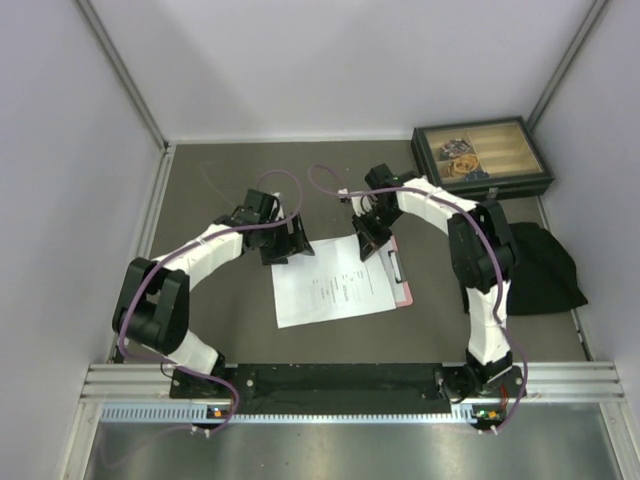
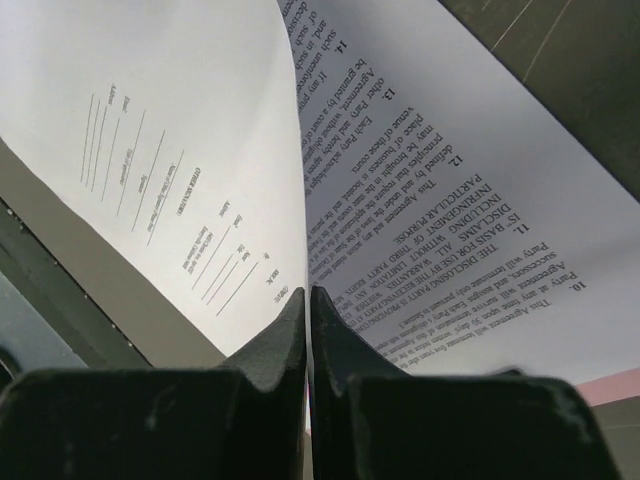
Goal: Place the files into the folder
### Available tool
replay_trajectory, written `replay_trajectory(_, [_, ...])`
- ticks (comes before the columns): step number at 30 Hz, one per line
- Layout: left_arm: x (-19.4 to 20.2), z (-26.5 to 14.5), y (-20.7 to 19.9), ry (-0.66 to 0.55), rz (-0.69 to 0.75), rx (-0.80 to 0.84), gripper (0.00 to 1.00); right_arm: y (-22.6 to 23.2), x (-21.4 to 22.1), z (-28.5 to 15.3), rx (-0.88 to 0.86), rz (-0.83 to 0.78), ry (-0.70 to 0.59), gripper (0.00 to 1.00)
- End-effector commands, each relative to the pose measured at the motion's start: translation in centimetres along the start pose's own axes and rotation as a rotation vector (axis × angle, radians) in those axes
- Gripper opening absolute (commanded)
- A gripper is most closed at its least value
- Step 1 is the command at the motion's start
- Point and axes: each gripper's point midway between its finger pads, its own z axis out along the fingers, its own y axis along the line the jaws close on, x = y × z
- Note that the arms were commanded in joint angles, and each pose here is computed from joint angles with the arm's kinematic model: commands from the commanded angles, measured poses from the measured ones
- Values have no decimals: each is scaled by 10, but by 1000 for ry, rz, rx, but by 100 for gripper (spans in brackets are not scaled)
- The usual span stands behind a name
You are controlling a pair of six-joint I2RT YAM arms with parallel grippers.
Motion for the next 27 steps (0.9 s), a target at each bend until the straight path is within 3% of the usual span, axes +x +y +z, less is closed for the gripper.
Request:
replay_trajectory(1, [-16,-3,-21,-44,28,62,84,-9,-5,-3,26,-41,11,0])
replay_trajectory(27, [-3,8,-26,-2,44,72,85,-37,-16,-11,144,-54,2,0])
